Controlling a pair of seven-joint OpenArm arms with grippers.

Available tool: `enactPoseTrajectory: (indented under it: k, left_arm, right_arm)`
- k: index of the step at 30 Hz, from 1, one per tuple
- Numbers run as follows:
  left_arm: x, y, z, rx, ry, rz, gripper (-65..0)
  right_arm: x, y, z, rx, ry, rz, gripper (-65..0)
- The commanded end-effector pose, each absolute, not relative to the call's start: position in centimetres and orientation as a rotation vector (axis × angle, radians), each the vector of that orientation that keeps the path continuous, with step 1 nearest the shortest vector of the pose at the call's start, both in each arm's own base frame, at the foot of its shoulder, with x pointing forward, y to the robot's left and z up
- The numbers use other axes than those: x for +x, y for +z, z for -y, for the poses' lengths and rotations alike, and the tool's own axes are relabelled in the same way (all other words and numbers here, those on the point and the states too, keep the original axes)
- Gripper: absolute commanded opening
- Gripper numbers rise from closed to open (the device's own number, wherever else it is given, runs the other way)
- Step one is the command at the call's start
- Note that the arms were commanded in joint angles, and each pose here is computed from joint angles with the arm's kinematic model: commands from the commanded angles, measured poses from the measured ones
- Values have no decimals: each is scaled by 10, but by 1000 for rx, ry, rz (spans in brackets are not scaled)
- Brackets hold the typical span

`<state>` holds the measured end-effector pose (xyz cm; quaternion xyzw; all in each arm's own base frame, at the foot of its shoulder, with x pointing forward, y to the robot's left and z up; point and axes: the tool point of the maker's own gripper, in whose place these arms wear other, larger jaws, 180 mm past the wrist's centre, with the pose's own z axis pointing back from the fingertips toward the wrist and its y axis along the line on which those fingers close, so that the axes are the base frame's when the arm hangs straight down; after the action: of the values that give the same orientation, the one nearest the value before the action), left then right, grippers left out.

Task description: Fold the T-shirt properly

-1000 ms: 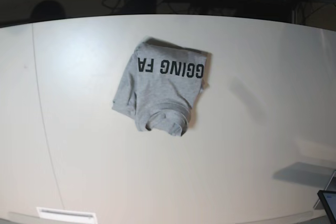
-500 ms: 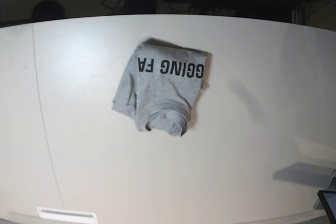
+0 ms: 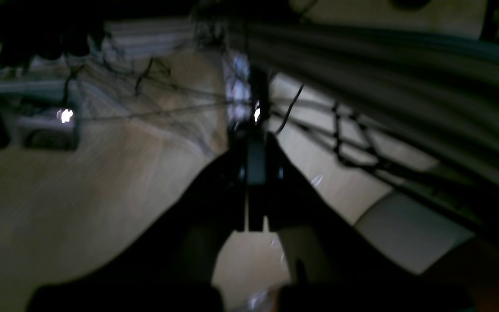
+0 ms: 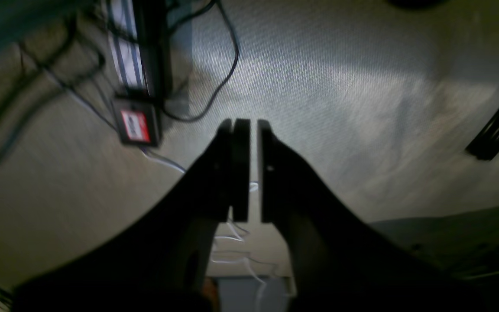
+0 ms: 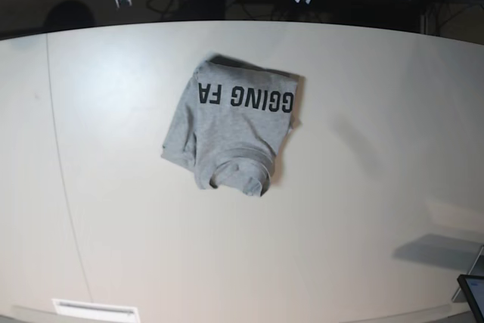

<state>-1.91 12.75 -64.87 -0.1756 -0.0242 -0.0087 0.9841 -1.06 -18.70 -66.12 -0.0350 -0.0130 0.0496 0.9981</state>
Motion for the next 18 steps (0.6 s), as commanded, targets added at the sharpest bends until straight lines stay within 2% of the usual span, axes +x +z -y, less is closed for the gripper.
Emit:
enactPoseTrajectory:
  k: [1, 7, 13, 18]
  left_arm:
    - [-19, -650, -123, -347, -20, 37, -650]
    - [-18, -653, -108, -329, -20, 24, -648]
    - [-16, -652, -81, -370, -14, 30, -647]
    - [6, -652, -80, -371, -23, 66, -645]
  right_arm:
    - [-2, -661, 193, -81, 85, 34, -604]
    - [24, -662, 171, -50, 126, 54, -458]
    - [27, -663, 165, -40, 231, 58, -451]
    - [24, -662, 177, -59, 320, 46, -451]
